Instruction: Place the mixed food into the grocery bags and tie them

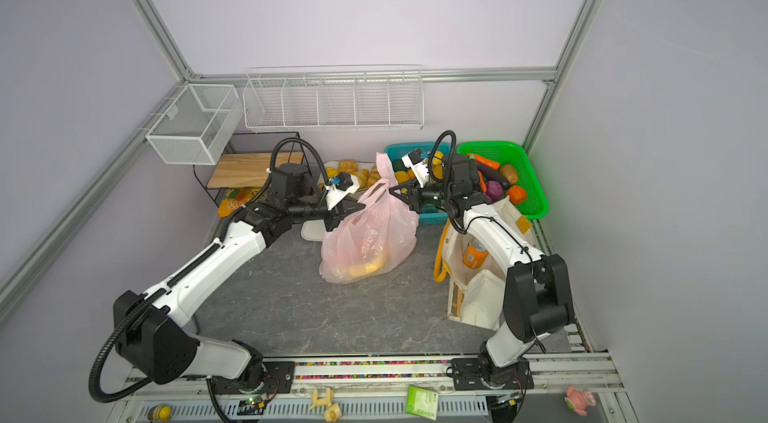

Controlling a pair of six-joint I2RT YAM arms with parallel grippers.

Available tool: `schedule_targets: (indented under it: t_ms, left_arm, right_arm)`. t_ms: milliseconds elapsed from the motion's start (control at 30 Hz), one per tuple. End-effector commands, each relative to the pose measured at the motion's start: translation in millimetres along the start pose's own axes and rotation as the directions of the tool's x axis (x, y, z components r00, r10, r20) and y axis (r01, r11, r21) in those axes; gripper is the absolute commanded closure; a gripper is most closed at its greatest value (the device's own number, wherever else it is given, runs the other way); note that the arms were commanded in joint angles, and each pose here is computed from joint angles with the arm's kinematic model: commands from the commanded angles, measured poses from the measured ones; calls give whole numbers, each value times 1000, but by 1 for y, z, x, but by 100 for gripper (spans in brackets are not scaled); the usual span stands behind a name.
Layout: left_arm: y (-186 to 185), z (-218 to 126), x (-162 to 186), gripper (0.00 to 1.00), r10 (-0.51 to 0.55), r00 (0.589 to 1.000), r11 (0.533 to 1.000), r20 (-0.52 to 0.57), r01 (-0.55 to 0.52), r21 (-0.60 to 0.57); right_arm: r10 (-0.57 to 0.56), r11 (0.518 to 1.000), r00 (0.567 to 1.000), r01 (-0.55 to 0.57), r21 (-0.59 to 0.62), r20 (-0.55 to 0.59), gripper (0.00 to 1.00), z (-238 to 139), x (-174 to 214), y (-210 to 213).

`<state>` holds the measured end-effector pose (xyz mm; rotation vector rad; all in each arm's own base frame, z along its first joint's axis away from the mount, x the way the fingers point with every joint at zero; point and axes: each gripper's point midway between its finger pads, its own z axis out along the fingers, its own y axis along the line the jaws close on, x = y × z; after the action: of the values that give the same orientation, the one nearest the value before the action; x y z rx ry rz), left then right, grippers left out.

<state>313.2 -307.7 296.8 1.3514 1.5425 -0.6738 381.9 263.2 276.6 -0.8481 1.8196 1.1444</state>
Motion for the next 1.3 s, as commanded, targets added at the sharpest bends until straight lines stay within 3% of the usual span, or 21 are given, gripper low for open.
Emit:
schedule_targets:
  t_ms: [0,200,367,600,700,933,1033,1267]
  left_arm:
    - [-2,8,24,100,81,980,996,-183,-74,43]
    - [4,14,8,100,145,966,988,-215,-132,74]
    - [8,15,5,100,193,955,980,-224,-178,85]
    - [8,19,-1,100,221,951,973,-217,-200,115]
    - [10,19,-2,100,224,950,973,-217,-204,113]
    - [12,18,-1,100,228,947,973,-228,-211,99]
    - [13,17,0,100,229,945,973,-234,-213,92]
    - [15,16,-1,100,236,942,972,-237,-224,77]
  right_arm:
    - [-61,997,997,59,-55,-38,92,-4,7,11]
    - [-142,988,990,141,-68,-14,89,-7,9,15]
    - [-188,977,982,190,-98,29,78,-6,7,19]
    - [-264,960,960,271,-72,96,45,-7,-2,18]
    - [-274,960,957,279,-38,95,36,-4,-8,9]
    - [-273,960,960,276,-41,62,1,5,-7,-4]
    - [-280,955,958,285,-80,65,12,5,-6,3]
    - [-294,939,953,303,-162,76,12,11,-12,17]
